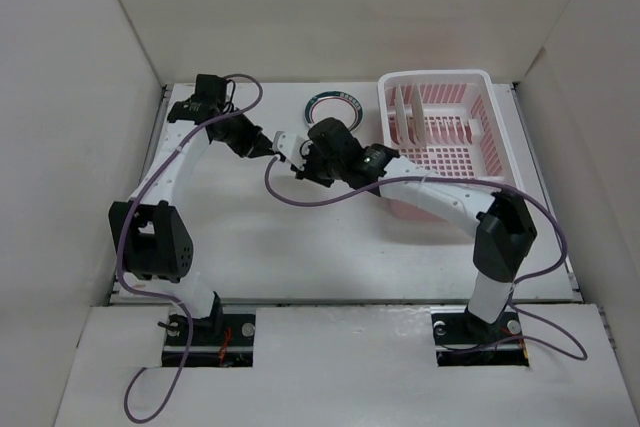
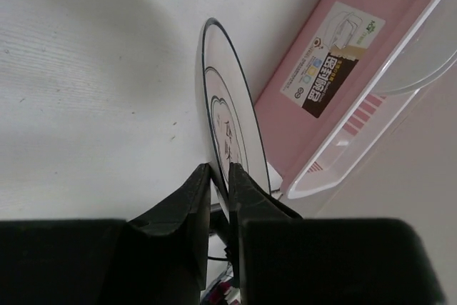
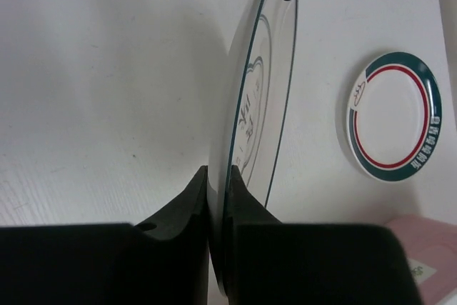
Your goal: Load the plates into the dish rack
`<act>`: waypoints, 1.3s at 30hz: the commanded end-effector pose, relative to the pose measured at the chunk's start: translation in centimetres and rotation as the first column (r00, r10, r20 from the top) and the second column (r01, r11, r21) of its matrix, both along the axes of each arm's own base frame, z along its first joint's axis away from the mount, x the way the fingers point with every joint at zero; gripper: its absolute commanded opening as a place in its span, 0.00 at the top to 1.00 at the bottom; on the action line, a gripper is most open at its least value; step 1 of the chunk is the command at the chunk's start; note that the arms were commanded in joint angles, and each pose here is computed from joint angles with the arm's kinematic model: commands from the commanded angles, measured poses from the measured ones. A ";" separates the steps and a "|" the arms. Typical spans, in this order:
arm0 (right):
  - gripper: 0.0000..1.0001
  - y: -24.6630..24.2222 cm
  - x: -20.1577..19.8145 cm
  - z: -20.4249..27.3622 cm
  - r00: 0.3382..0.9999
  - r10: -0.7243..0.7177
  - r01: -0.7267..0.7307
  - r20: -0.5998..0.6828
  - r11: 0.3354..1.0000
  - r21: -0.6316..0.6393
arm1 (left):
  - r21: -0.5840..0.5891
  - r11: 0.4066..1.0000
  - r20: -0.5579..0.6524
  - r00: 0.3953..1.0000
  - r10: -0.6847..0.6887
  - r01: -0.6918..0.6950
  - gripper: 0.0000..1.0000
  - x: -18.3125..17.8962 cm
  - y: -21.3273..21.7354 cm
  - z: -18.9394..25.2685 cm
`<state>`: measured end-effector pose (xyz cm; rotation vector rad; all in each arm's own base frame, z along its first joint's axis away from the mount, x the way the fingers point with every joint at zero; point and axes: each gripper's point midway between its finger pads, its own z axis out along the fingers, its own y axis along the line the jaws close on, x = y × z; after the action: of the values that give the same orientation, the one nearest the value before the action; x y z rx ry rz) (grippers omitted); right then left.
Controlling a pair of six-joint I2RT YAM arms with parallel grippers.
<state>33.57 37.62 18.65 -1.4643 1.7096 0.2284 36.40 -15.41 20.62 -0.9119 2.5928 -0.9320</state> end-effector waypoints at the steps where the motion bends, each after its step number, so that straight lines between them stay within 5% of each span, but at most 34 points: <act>1: 1.00 1.8 1.2 4.3 0.997 -0.050 0.041 0.061 0.990 0.138 | -0.056 0.997 0.141 0.989 -0.037 0.045 1.00 -0.1 -0.1 4.4; 5: 1.00 1.4 1.1 6.7 0.990 -0.092 0.072 0.103 0.980 0.187 | -0.194 0.976 0.263 0.964 -0.040 0.094 0.97 0.6 -1.1 6.1; 6: 1.00 1.3 1.0 6.7 0.990 -0.101 0.080 0.095 0.976 0.202 | -0.233 0.966 0.299 0.954 -0.036 0.109 0.88 0.8 -0.9 6.9; 7: 1.00 0.9 1.4 7.4 0.984 -0.133 0.106 0.118 0.972 0.210 | -0.240 0.962 0.395 0.918 -0.024 0.129 0.64 1.8 -0.8 8.4; 9: 1.00 0.1 1.8 8.7 0.971 -0.206 0.170 0.120 0.951 0.256 | -0.225 0.970 0.460 0.888 0.019 0.095 0.45 2.4 0.7 9.4; 13: 1.00 -3.4 3.8 13.4 0.931 -0.362 0.313 0.049 0.858 0.408 | -0.031 0.997 0.586 0.807 0.071 -0.065 0.17 4.0 4.8 10.6; 17: 1.00 -9.7 5.8 18.8 0.883 -0.465 0.415 -0.059 0.717 0.560 | 0.225 0.945 0.611 0.790 0.054 -0.238 0.02 4.8 8.8 8.8; 21: 1.00 -19.6 7.9 22.8 0.800 -0.586 0.509 -0.131 0.546 0.665 | 0.372 0.875 0.612 0.791 0.018 -0.308 0.00 3.7 10.4 8.1; 28: 1.00 -30.4 10.6 21.9 0.693 -0.700 0.597 -0.172 0.423 0.682 | 0.353 0.888 0.637 0.770 0.003 -0.296 0.00 2.6 9.8 7.3; 39: 1.00 -33.4 16.0 12.8 0.639 -0.724 0.714 -0.261 0.431 0.552 | 0.363 0.899 0.628 0.777 -0.039 -0.247 0.00 2.9 9.1 6.8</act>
<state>48.72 4.88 29.13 -0.1403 1.9446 0.2490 39.03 -6.27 26.01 -0.5535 2.0560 -0.4712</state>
